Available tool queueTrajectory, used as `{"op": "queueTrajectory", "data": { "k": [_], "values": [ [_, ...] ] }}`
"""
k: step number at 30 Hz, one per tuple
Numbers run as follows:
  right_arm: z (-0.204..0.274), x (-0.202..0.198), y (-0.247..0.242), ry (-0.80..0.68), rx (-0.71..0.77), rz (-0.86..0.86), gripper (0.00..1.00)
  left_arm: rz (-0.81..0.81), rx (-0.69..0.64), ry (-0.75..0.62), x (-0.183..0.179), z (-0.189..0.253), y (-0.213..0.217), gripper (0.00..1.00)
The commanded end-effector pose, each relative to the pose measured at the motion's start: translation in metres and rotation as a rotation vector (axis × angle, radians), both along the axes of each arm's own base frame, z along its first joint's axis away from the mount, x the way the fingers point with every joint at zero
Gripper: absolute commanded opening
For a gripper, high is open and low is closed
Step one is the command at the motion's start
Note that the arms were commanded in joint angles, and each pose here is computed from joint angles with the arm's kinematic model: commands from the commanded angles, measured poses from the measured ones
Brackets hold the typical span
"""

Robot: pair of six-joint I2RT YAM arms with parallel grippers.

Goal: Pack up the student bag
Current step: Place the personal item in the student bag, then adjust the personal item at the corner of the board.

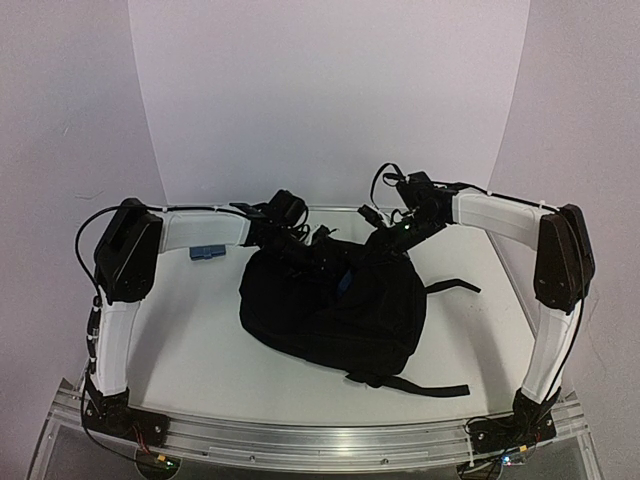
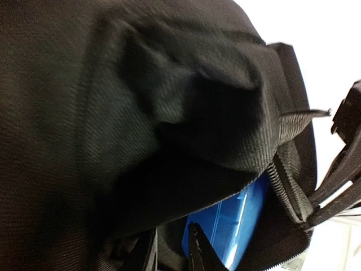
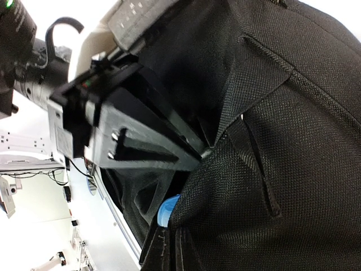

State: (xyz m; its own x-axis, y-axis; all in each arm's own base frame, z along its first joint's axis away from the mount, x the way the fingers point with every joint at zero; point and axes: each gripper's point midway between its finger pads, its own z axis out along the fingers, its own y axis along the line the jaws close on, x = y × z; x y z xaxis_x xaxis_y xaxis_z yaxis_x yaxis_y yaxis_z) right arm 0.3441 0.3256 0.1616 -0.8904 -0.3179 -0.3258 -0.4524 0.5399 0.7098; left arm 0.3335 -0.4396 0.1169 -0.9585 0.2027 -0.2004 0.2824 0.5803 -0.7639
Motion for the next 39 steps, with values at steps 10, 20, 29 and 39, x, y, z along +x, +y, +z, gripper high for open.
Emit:
{"op": "queueTrajectory", "data": {
  "k": [10,20,29,39],
  "values": [
    [0.021,-0.008,0.004,-0.002,0.058,0.03,0.0,-0.195,-0.138,-0.021,-0.033,0.014,-0.065,0.13],
    [0.017,-0.01,0.0,-0.007,0.037,0.022,0.0,-0.099,-0.12,-0.07,-0.017,0.039,-0.029,0.47],
    [0.007,-0.007,-0.002,-0.011,0.004,0.009,0.0,0.331,0.069,-0.215,0.058,0.092,0.137,0.86],
    [0.005,-0.005,-0.002,-0.017,-0.002,0.008,0.0,0.788,0.464,-0.184,0.145,0.058,0.318,1.0]
  ]
}}
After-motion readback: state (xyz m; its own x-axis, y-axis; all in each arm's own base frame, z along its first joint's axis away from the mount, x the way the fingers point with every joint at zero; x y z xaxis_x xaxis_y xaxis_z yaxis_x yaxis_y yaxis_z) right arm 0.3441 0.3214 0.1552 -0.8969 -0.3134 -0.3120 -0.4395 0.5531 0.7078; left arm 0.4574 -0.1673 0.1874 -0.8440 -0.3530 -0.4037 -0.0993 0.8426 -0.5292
